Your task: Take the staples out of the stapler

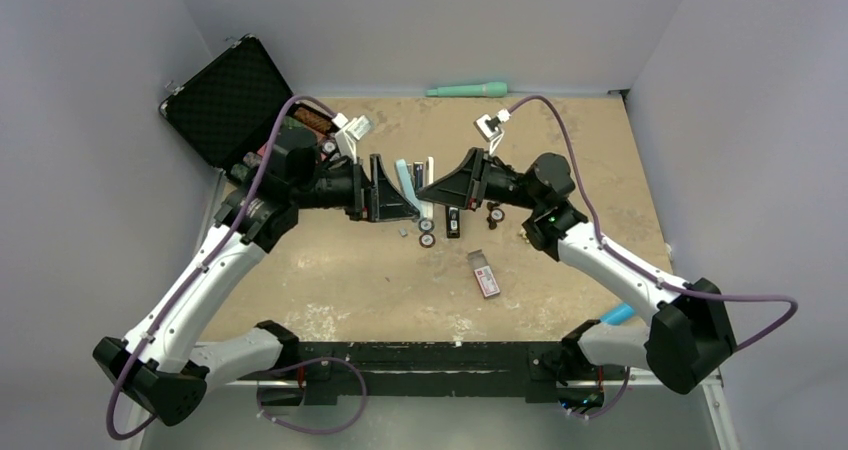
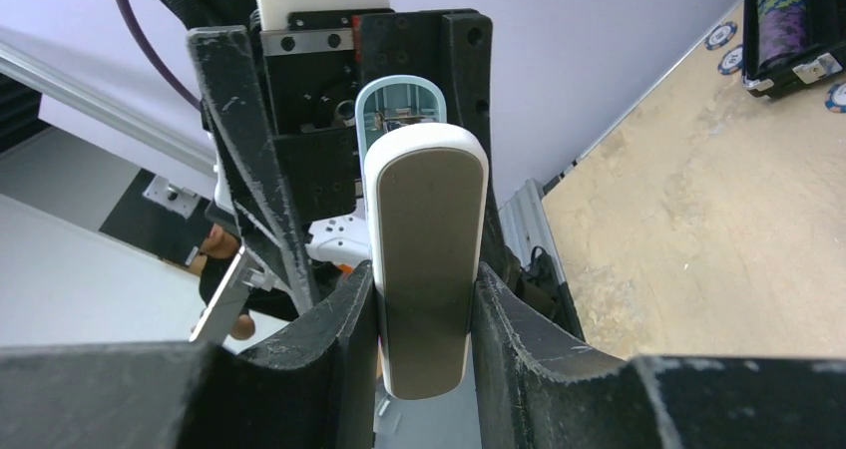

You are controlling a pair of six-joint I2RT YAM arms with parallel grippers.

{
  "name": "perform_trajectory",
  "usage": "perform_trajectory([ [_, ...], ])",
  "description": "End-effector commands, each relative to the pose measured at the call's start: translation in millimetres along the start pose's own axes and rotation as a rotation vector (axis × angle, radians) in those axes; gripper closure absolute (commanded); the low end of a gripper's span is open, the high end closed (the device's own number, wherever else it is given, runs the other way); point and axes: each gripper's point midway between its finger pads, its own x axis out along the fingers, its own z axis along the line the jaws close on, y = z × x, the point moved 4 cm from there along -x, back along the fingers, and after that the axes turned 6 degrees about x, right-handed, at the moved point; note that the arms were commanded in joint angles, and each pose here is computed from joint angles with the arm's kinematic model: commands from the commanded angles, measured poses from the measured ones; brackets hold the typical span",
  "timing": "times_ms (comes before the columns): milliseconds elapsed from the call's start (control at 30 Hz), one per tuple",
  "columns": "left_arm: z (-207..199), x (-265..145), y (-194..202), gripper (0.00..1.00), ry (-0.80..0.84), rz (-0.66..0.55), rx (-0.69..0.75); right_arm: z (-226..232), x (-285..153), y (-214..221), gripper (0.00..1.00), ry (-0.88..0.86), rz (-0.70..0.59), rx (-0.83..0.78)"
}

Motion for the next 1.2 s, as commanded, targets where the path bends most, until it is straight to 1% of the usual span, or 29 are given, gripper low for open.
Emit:
perform_trajectory([
  [0,-20.8,-0.8,-18.3,0.18,0.124,-0.065,0.078,35.3,6.2,-14.5,1.0,-0.11,-0.016,-0.068],
  [67,-19.8,3.5,-20.9,0.23,0.133,-0.064,0.073,36.4,7.8,-15.2,1.0,-0.113,-0.012,-0.067],
  [133,-19.2,9.1,-24.0,0.37,0.15,-0.059,0.067,36.8,9.0,-15.6,1.0,-0.116,-0.01,-0.062],
  [167,-19.4,11.7,-25.2,0.48,0.159,-0.056,0.065,37.3,9.3,-15.9,1.0,-0.12,-0.011,-0.059],
  [200,-19.3,13.6,-26.4,0.54,0.162,-0.053,0.063,38.7,9.4,-16.3,1.0,-0.128,-0.012,-0.058],
  [333,-20.4,17.1,-29.3,0.68,0.17,-0.041,0.067,45.8,10.8,-19.4,1.0,-0.168,-0.019,-0.046],
  [367,-21.2,16.9,-29.8,0.75,0.172,-0.042,0.07,47.1,12.5,-21.5,1.0,-0.172,-0.019,-0.047],
  [433,-21.9,16.1,-30.0,0.94,0.168,-0.04,0.075,44.9,15.4,-22.7,1.0,-0.17,-0.005,-0.05],
  [467,-21.1,15.3,-30.1,1.0,0.156,-0.038,0.079,43.3,16.6,-22.5,1.0,-0.164,0.007,-0.052],
  [500,-19.9,14.8,-30.0,1.0,0.141,-0.034,0.081,40.7,17.7,-22.4,0.9,-0.155,0.016,-0.054],
  [567,-15.4,12.3,-29.1,1.0,0.085,-0.022,0.077,36.3,18.6,-23.1,0.61,-0.126,0.021,-0.066],
  [600,-10.5,11.6,-27.8,1.0,0.045,-0.009,0.071,33.8,18.3,-23.2,0.48,-0.101,0.02,-0.073],
  [633,-6.4,10.0,-25.6,1.0,0.005,0.007,0.063,31.1,17.6,-23.3,0.38,-0.071,0.016,-0.077],
  [667,-1.8,8.7,-23.6,1.0,-0.031,0.016,0.059,23.9,16.6,-23.2,0.33,-0.016,0.012,-0.062],
  [700,3.2,6.6,-20.5,1.0,-0.069,0.024,0.051,16.6,14.8,-24.3,0.29,0.045,0.005,-0.06],
  [767,14.3,3.4,-13.0,1.0,-0.136,0.036,0.025,0.2,10.2,-25.9,0.27,0.177,-0.002,-0.062],
  [867,37.9,-2.5,4.5,1.0,-0.274,0.068,-0.038,-36.9,-4.1,-21.0,0.27,0.442,0.011,-0.038],
  [967,68.6,-8.1,31.1,1.0,-0.439,0.141,-0.122,-69.6,-26.9,-7.5,0.28,0.691,0.041,0.011],
  [1033,86.2,-11.4,45.2,1.0,-0.532,0.173,-0.158,-82.4,-42.0,4.8,0.28,0.782,0.051,0.037],
  [1100,102.0,-14.7,58.2,1.0,-0.613,0.202,-0.192,-86.6,-51.7,16.3,0.29,0.824,0.053,0.045],
  [1133,116.4,-16.2,69.6,1.0,-0.677,0.238,-0.216,-89.1,-58.4,29.0,0.3,0.87,0.06,0.054],
  [1167,123.5,-16.3,74.2,1.0,-0.706,0.255,-0.224,-90.2,-60.4,36.5,0.31,0.899,0.07,0.058],
])
